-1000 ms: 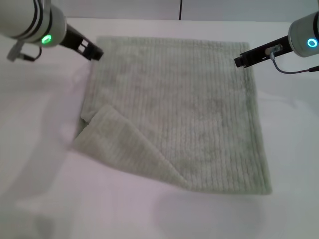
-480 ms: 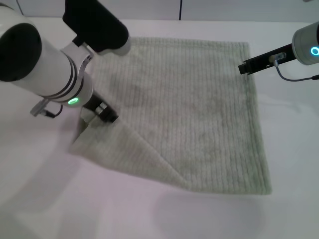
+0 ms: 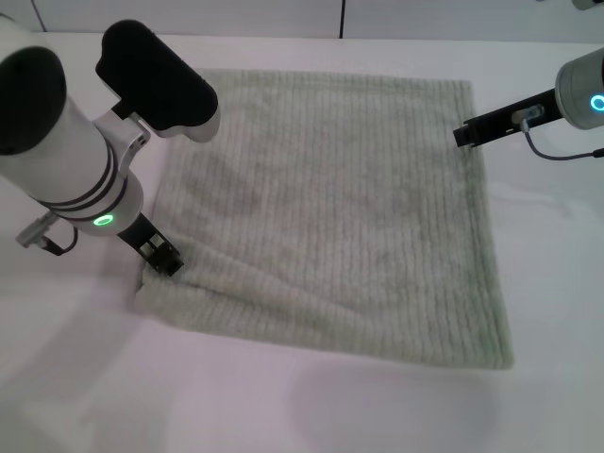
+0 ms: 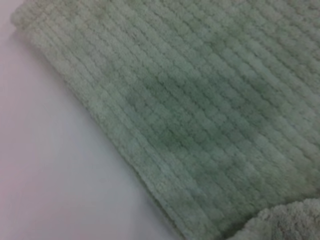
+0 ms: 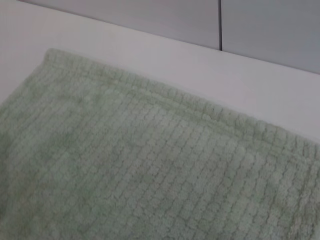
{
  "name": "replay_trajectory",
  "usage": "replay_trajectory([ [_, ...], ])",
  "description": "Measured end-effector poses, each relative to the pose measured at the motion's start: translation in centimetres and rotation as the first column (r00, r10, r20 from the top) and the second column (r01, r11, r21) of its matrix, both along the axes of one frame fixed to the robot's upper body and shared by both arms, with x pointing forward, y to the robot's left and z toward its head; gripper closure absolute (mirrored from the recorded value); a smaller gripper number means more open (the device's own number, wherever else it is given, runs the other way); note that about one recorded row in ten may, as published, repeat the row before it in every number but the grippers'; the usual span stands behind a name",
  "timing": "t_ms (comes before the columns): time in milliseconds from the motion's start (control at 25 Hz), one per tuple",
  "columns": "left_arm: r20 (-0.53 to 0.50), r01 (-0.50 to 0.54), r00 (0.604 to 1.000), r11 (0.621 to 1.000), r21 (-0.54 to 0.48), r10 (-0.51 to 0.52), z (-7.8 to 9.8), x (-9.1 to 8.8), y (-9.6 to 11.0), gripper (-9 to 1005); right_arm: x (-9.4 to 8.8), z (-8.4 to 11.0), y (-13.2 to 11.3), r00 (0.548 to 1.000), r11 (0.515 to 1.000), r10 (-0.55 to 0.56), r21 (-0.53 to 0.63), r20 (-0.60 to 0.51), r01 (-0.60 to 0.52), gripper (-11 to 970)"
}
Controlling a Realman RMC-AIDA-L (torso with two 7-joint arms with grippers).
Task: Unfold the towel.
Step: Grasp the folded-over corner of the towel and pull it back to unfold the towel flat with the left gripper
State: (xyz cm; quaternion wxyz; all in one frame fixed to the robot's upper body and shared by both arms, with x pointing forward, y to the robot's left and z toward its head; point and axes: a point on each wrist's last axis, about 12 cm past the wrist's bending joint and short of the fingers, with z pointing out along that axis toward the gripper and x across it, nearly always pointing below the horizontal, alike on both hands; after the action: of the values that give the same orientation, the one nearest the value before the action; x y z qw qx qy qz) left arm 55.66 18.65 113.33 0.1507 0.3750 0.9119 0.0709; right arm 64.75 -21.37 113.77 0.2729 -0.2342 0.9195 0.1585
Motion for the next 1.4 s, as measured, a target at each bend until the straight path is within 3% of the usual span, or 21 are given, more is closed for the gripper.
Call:
replay_trajectory([
  [160, 0.001, 0.021, 1.0, 1.0, 0.002, -0.021, 1.8, -1.2, -0.4, 410, 0.0, 0.1, 0.0, 1.0, 1.0, 0.001, 0.0, 0.003, -0.001, 945],
  [400, 0.005, 0.032, 0.999, 0.999, 0.01, -0.032, 2.8, -2.0, -0.2, 410, 0.0, 0.1, 0.0, 1.0, 1.0, -0.001, 0.002, 0.003, 0.001, 944],
  [560, 0.059, 0.081, 0.995, 0.996, -0.022, -0.079, 4.1, -2.2, -1.2, 410, 0.0, 0.6, 0.1, 1.0, 1.0, 0.016, 0.001, 0.003, -0.016, 944],
  [720, 0.055, 0.126, 0.991, 0.992, -0.017, -0.125, 3.5, -1.9, -2.6, 410, 0.0, 0.7, 0.2, 1.0, 1.0, 0.017, 0.001, 0.006, -0.017, 943],
  [880, 0.026, 0.161, 0.987, 0.987, 0.024, -0.161, 1.9, -1.4, -4.6, 411, 0.1, 0.5, 0.0, 1.0, 1.0, 0.005, 0.003, 0.015, -0.005, 943],
  [1080, 0.047, 0.193, 0.98, 0.981, 0.029, -0.195, 2.0, -1.2, -5.7, 411, 0.1, 0.3, 0.0, 1.0, 1.0, 0.002, 0.002, 0.014, -0.002, 942],
  [1400, -0.029, 0.18, 0.984, 0.979, 0.099, -0.178, 0.6, -1.3, -5.4, 411, 0.0, 0.2, -0.1, 1.0, 1.0, -0.001, 0.004, 0.011, 0.001, 942],
])
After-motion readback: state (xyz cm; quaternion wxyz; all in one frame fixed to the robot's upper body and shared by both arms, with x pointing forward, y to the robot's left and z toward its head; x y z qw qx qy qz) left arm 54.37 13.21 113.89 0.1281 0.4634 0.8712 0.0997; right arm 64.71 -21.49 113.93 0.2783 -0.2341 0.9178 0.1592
